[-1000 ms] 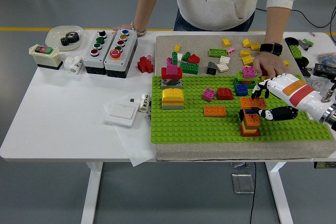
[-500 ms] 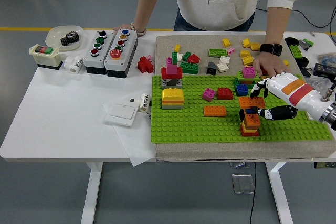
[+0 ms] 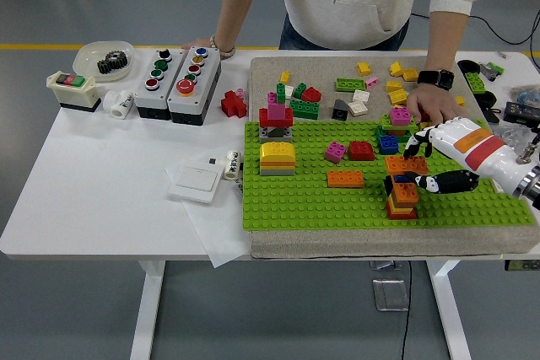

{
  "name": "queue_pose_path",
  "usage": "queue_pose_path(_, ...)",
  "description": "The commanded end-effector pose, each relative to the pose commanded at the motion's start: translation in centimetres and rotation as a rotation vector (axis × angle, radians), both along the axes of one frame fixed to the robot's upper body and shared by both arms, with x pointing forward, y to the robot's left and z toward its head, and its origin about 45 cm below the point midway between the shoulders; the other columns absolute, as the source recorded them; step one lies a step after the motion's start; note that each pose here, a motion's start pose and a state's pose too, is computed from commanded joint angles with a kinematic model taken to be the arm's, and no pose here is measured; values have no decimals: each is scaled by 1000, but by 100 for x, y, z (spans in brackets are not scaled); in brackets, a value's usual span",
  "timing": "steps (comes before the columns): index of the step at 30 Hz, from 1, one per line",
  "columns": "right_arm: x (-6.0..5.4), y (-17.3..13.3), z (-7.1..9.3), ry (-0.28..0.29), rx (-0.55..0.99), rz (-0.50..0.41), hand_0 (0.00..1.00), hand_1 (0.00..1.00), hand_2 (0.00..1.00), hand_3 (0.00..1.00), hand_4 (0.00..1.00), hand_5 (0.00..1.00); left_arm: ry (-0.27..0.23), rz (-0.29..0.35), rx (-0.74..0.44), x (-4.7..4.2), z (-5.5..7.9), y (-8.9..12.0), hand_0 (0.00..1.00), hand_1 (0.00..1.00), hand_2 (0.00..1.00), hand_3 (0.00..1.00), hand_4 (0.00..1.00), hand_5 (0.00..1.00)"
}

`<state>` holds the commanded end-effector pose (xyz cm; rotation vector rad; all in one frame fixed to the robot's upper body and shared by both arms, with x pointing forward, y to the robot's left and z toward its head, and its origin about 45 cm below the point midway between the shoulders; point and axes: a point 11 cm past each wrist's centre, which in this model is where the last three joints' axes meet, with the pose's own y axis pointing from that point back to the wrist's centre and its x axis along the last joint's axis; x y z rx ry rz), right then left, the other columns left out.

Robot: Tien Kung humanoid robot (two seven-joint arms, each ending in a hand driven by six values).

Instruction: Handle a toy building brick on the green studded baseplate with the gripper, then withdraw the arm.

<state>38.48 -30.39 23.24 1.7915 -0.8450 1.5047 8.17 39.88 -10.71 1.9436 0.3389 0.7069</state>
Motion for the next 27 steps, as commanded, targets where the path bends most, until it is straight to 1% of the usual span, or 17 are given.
queue_pose_path(16, -10, -6, -28, 8, -1, -1, 291, 424, 528, 564, 681, 280, 1, -4, -4, 10, 0, -4, 558, 628, 695, 618, 644, 751)
queue_pose_path(27, -29, -8, -52, 12, 1, -2, 289, 424, 529, 566, 692, 288, 4, -5, -6, -3, -4, -8, 559, 628, 695, 619, 645, 751)
